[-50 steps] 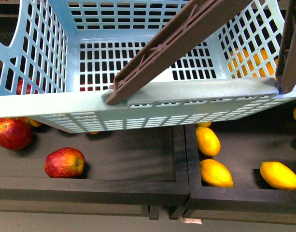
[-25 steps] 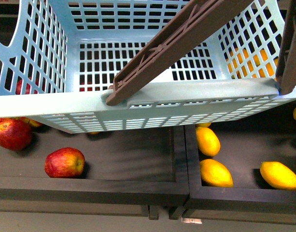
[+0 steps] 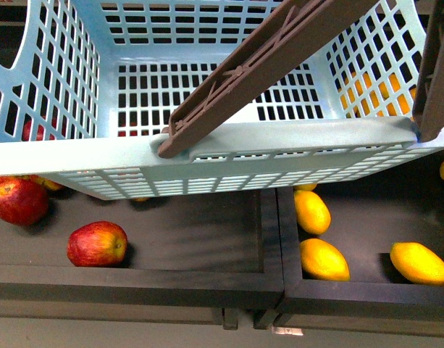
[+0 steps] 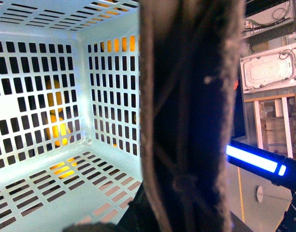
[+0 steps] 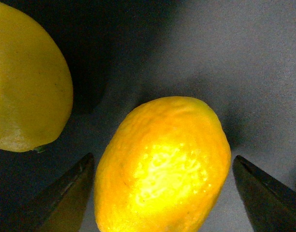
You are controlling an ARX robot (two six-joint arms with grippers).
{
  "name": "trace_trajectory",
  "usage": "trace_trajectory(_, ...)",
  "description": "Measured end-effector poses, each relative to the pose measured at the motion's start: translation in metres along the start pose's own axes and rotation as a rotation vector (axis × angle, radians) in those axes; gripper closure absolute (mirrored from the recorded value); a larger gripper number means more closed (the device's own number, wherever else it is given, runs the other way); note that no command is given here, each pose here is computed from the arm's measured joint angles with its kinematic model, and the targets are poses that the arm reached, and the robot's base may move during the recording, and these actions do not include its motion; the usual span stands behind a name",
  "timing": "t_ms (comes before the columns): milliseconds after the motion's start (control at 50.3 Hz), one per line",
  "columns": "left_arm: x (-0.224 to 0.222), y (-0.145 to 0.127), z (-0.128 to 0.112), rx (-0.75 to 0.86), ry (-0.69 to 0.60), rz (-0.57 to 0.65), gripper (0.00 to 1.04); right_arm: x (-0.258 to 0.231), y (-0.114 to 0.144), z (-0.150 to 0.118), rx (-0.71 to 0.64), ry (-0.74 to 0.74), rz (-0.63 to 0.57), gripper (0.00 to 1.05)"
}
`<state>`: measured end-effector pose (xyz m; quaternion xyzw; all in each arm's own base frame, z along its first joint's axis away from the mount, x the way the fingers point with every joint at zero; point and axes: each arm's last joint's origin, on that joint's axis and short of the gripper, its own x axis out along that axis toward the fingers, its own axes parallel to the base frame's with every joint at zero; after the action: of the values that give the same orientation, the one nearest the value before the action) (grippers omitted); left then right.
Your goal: Pick lemon and mango into basket
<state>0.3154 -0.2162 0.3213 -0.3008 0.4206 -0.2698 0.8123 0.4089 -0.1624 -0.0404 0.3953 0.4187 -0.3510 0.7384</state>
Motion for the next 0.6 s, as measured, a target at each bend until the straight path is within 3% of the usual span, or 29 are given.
trace_trajectory(99,0.0,0.0,0.0,0.001,0.001,0.0,1.0,0.0,-0.001,0.002,0.0,-0.005,0.006,0.39)
trace_trajectory(179,0.0,0.0,0.0,0.0,0.0,0.0,1.0,0.0,-0.003,0.002,-0.005,-0.008,0.021,0.46)
trace_trajectory(378,0.0,0.0,0.0,0.0,0.0,0.0,1.0,-0.018,-0.014,-0.002,-0.06,-0.026,0.062,0.48)
trace_trajectory(596,0.0,0.0,0.0,0.001,0.001,0.0,1.0,-0.094,-0.004,0.006,-0.235,-0.125,0.315,0.48)
